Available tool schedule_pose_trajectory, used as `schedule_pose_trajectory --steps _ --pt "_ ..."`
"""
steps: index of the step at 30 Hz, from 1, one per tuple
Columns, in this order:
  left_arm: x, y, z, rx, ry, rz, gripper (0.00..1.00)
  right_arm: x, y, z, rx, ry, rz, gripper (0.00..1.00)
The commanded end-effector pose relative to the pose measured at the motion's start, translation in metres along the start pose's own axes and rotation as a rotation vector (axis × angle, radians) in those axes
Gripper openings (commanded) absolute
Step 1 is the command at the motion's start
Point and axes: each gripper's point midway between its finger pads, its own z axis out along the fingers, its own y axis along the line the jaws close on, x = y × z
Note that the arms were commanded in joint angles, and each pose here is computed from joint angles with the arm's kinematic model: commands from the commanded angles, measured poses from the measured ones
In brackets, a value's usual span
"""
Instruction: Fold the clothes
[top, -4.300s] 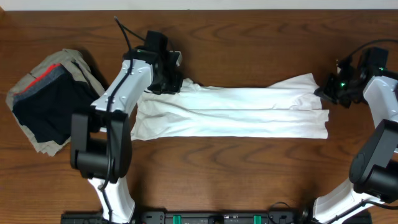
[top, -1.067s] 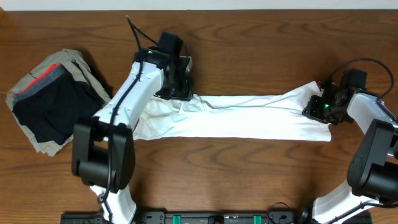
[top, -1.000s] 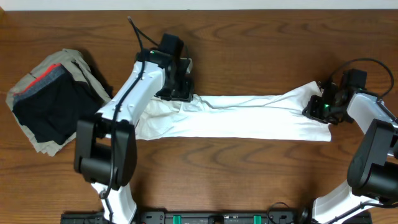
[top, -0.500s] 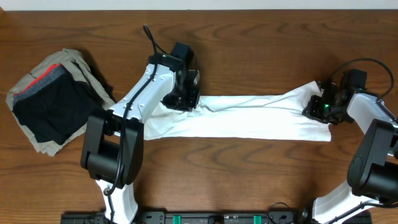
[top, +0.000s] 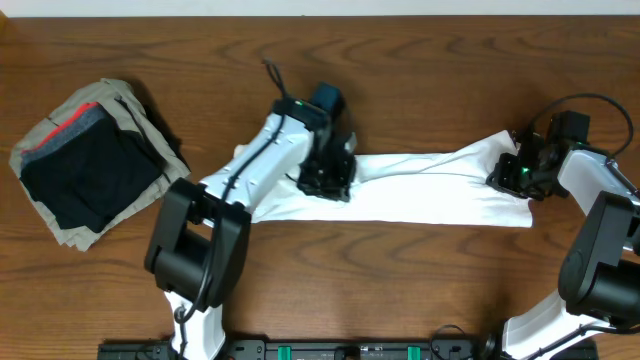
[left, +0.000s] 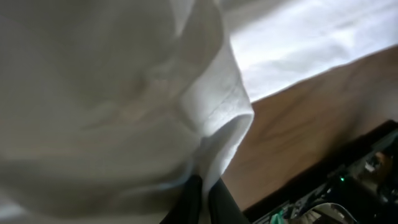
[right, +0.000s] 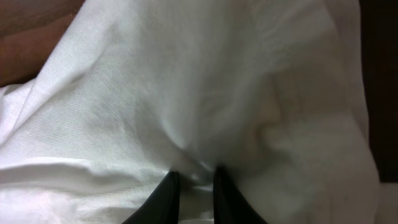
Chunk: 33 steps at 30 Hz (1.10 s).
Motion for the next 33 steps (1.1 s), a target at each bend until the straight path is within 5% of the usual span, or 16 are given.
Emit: schedule_pose_trajectory --steps 1,20,23,27,33 --pt "0.009 -0.013 0.010 0.020 0.033 0.009 0.06 0.018 -0.008 0.009 0.038 0.058 0.027 0.18" --pt "-0.009 0.023 0.009 -0.239 -0.070 0.045 0.22 0.020 -0.008 0.009 0.039 0.065 0.030 0.18" --pt "-0.024 0.036 0.002 -0.322 -0.137 0.053 0.24 0.020 -0.008 0.009 0.039 0.065 0.029 0.18" --pt "-0.054 0.044 -0.015 -0.373 -0.257 0.062 0.39 0.020 -0.008 0.009 0.039 0.065 0.029 0.18" --pt "-0.077 0.043 -0.023 -0.349 -0.348 0.070 0.41 0.020 -0.010 0.009 0.051 0.064 0.028 0.18"
